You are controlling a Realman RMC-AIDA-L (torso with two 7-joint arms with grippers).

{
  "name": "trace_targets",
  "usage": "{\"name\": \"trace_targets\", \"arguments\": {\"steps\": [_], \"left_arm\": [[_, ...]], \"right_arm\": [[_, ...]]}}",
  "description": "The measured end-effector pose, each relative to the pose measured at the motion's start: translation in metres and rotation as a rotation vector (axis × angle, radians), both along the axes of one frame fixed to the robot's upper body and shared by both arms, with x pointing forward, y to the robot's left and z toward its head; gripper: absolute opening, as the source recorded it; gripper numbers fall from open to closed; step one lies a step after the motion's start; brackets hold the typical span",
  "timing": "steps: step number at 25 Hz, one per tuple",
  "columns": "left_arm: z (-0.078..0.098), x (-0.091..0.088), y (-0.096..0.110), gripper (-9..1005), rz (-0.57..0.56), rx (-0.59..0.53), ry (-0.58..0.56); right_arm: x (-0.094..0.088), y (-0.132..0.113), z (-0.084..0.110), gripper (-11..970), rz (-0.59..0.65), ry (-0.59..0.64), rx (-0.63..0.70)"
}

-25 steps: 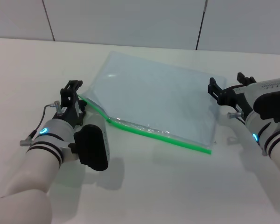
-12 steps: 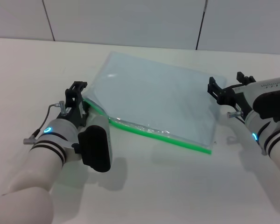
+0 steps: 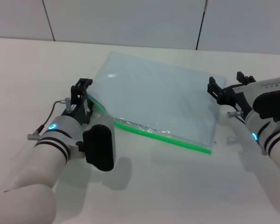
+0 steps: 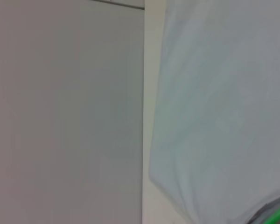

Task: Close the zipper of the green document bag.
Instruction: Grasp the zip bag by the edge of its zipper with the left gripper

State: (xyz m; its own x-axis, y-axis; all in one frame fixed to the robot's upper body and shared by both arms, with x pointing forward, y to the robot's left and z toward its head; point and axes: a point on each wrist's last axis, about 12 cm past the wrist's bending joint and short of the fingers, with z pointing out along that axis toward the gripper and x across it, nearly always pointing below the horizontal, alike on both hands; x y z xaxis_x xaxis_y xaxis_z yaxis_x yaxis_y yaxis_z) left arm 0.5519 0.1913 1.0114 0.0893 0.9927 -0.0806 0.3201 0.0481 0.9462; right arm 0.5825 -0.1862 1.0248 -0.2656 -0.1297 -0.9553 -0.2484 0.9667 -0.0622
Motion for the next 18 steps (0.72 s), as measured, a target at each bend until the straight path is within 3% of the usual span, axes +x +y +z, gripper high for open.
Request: {"name": "trace_targets", "arguments": {"steps": [18], "left_arm": [[-0.0011,-0.0005,-0.0069,614,-0.056,0.035,0.014]], "right_arm": [[0.0003,0.0018,0.0008,762,0.004,-0.001,0.004]]}}
